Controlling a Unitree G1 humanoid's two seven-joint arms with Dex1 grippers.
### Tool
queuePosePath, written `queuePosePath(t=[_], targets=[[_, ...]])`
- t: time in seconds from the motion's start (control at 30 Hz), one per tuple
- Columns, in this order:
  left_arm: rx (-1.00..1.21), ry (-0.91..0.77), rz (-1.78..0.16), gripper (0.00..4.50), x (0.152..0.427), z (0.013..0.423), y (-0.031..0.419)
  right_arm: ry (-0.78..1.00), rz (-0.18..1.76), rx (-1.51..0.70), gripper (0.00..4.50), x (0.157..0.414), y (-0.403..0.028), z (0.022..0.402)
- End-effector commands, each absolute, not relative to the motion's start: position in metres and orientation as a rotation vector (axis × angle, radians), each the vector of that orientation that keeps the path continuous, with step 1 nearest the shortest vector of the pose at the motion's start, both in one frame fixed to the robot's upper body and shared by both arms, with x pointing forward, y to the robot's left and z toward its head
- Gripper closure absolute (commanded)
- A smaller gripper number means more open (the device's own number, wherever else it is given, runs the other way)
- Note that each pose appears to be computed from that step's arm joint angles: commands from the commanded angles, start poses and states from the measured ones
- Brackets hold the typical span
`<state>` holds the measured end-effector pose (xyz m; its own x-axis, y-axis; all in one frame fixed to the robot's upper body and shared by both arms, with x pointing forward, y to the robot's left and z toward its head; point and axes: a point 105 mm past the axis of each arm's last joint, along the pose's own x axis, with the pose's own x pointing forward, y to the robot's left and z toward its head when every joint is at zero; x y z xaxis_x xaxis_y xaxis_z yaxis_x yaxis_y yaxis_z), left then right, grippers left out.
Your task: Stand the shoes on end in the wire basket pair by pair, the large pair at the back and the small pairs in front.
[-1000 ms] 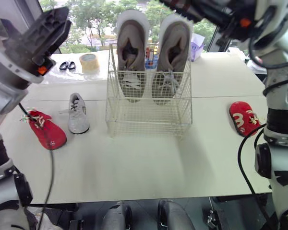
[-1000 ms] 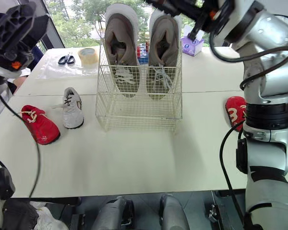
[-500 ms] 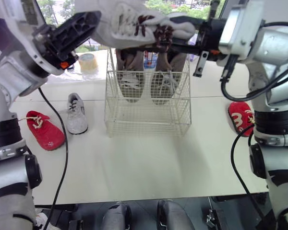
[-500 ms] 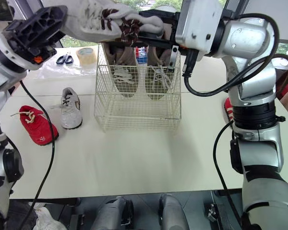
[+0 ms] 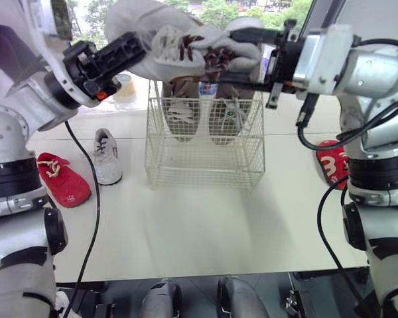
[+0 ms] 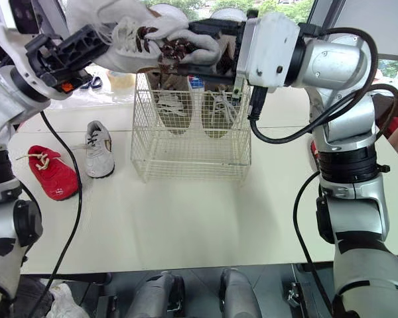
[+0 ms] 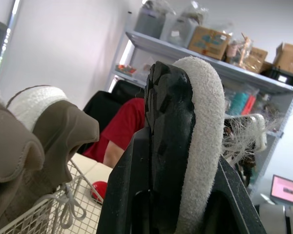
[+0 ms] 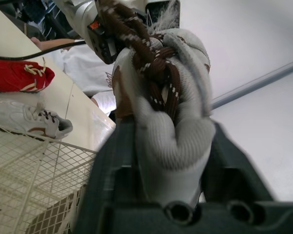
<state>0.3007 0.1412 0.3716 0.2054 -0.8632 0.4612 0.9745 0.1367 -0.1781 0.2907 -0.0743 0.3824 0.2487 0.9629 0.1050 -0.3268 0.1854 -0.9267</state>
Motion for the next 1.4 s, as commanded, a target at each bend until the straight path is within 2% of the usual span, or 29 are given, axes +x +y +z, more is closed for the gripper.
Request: queuePosePath(t=[0.03, 0.07, 0.13, 0.2, 0.27, 0.43, 0.53, 0.73, 1.1, 1.2, 1.3, 1.4], targets=[[-0.573, -0.439, -1.312, 4.24, 0.287, 0.389, 0.158, -0.815, 0.918, -0.774, 0.69, 0.300, -0.115, 0.402], [-0.651, -0.503, -1.268, 4.24, 0.287, 0.390, 0.164, -0.814, 0.868, -0.559, 0.06, 0.303, -0.128, 0.407], [-0.748, -0.584, -1.205, 4.24, 0.285, 0.386, 0.169, -0.802, 0.841, -0.145, 0.06, 0.304, -0.141, 0.409], [-0.851, -0.656, -1.161, 4.24, 0.286, 0.383, 0.165, -0.776, 0.870, 0.226, 0.06, 0.306, -0.135, 0.400], [-0.915, -0.690, -1.147, 4.24, 0.286, 0.379, 0.157, -0.716, 0.940, 0.473, 0.06, 0.305, -0.125, 0.391], [-1.028, -0.729, -1.129, 4.24, 0.295, 0.376, 0.136, -0.640, 1.082, 0.880, 0.06, 0.298, -0.097, 0.393], [-1.033, -0.718, -1.149, 4.24, 0.297, 0.374, 0.128, -0.624, 1.110, 0.950, 0.06, 0.293, -0.086, 0.397], [-0.993, -0.654, -1.166, 4.24, 0.302, 0.366, 0.116, -0.609, 1.150, 0.890, 0.06, 0.284, -0.070, 0.397], [-0.894, -0.545, -1.173, 4.24, 0.309, 0.343, 0.093, -0.628, 1.143, 0.877, 0.06, 0.286, -0.064, 0.400], [-0.905, -0.533, -1.151, 4.24, 0.311, 0.337, 0.094, -0.639, 1.164, 0.883, 0.93, 0.283, -0.062, 0.401], [-0.906, -0.529, -1.136, 4.24, 0.311, 0.335, 0.095, -0.634, 1.180, 0.889, 2.30, 0.281, -0.059, 0.402], [-0.900, -0.522, -1.143, 4.24, 0.308, 0.333, 0.095, -0.630, 1.173, 0.899, 3.28, 0.283, -0.059, 0.402]])
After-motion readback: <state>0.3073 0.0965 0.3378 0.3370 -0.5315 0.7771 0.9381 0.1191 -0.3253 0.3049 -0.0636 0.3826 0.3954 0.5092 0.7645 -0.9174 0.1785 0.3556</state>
